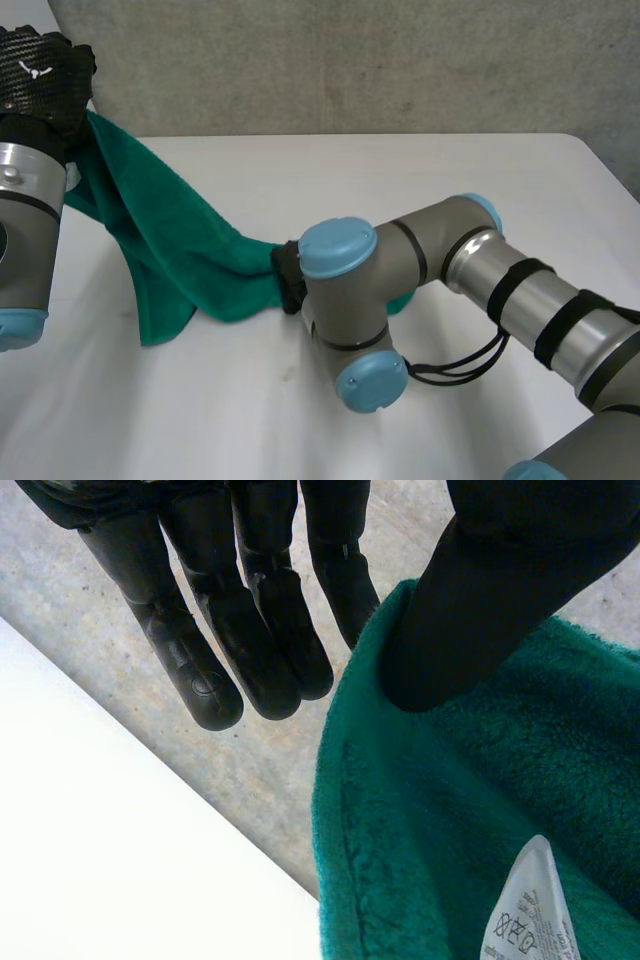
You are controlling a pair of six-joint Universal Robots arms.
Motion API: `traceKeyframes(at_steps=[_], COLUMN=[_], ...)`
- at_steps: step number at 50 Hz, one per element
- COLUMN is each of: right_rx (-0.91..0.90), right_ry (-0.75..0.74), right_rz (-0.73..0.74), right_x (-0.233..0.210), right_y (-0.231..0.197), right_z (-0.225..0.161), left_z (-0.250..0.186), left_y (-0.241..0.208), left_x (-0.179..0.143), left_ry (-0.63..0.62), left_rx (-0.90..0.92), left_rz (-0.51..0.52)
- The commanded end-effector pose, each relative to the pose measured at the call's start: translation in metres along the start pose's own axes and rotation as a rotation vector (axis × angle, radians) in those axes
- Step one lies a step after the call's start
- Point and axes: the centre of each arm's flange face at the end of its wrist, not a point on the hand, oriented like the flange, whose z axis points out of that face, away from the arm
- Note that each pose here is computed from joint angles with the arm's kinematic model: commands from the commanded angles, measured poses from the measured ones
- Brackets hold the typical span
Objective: Fold the towel.
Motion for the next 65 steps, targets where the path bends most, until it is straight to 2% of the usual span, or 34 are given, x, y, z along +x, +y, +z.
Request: traceKeyframes(at_steps=[1,5,7,10,13,16,18,21,22,24,30,33,36,37,40,44,45,48,49,50,54,57,60,61,65], right_rx=[0.12,0.167,0.179,0.175,0.146,0.078,-0.066,-0.137,-0.229,-0.273,-0.388,-0.406,-0.373,-0.28,-0.149,0.083,0.205,0.41,0.539,0.596,0.803,0.816,0.767,0.681,0.577], right_ry=[0.072,0.134,0.181,0.233,0.256,0.264,0.258,0.244,0.218,0.199,0.132,0.122,0.141,0.195,0.271,0.414,0.482,0.597,0.645,0.663,0.711,0.726,0.707,0.656,0.596], right_rz=[-0.061,-0.156,-0.223,-0.324,-0.41,-0.501,-0.602,-0.638,-0.664,-0.675,-0.68,-0.675,-0.67,-0.671,-0.669,-0.666,-0.666,-0.643,-0.61,-0.59,-0.502,-0.473,-0.467,-0.478,-0.484], right_x=[0.024,0.053,0.078,0.106,0.121,0.13,0.141,0.143,0.144,0.143,0.137,0.14,0.143,0.15,0.159,0.181,0.188,0.197,0.198,0.2,0.205,0.216,0.22,0.22,0.218], right_y=[-0.063,-0.103,-0.129,-0.153,-0.159,-0.155,-0.14,-0.129,-0.112,-0.101,-0.065,-0.047,-0.046,-0.057,-0.08,-0.132,-0.165,-0.22,-0.249,-0.261,-0.298,-0.299,-0.285,-0.259,-0.224], right_z=[-0.017,-0.037,-0.06,-0.092,-0.112,-0.13,-0.154,-0.164,-0.178,-0.185,-0.188,-0.163,-0.15,-0.131,-0.112,-0.086,-0.085,-0.096,-0.105,-0.11,-0.14,-0.158,-0.155,-0.147,-0.144], left_z=[0.0,0.0,-0.001,-0.005,-0.013,-0.027,-0.036,-0.051,-0.068,-0.079,-0.093,-0.086,-0.065,-0.059,-0.029,0.022,0.033,0.071,0.077,0.088,0.096,0.091,0.081,0.072,0.05], left_y=[0.004,0.006,0.009,0.015,0.024,0.033,0.038,0.045,0.047,0.049,0.077,0.087,0.092,0.093,0.085,0.051,0.041,-0.01,-0.022,-0.046,-0.088,-0.096,-0.078,-0.063,-0.034], left_x=[-0.001,-0.002,-0.002,0.001,0.006,0.015,0.02,0.03,0.042,0.049,0.073,0.082,0.087,0.087,0.086,0.074,0.07,0.047,0.04,0.023,-0.007,-0.015,-0.008,0.002,0.018], left_ry=[-0.003,-0.003,-0.001,0.014,0.039,0.094,0.134,0.213,0.31,0.368,0.479,0.487,0.448,0.432,0.362,0.228,0.199,0.057,0.023,-0.054,-0.193,-0.205,-0.167,-0.132,-0.051], left_rx=[-0.011,-0.022,-0.036,-0.057,-0.093,-0.151,-0.187,-0.244,-0.288,-0.315,-0.428,-0.442,-0.407,-0.397,-0.314,-0.126,-0.081,0.094,0.13,0.201,0.321,0.34,0.288,0.244,0.151], left_rz=[0.004,0.009,0.012,0.017,0.023,0.025,0.027,0.026,0.022,0.019,0.031,0.044,0.042,0.043,0.041,0.03,0.027,0.01,0.005,-0.014,-0.054,-0.06,-0.049,-0.04,-0.025])
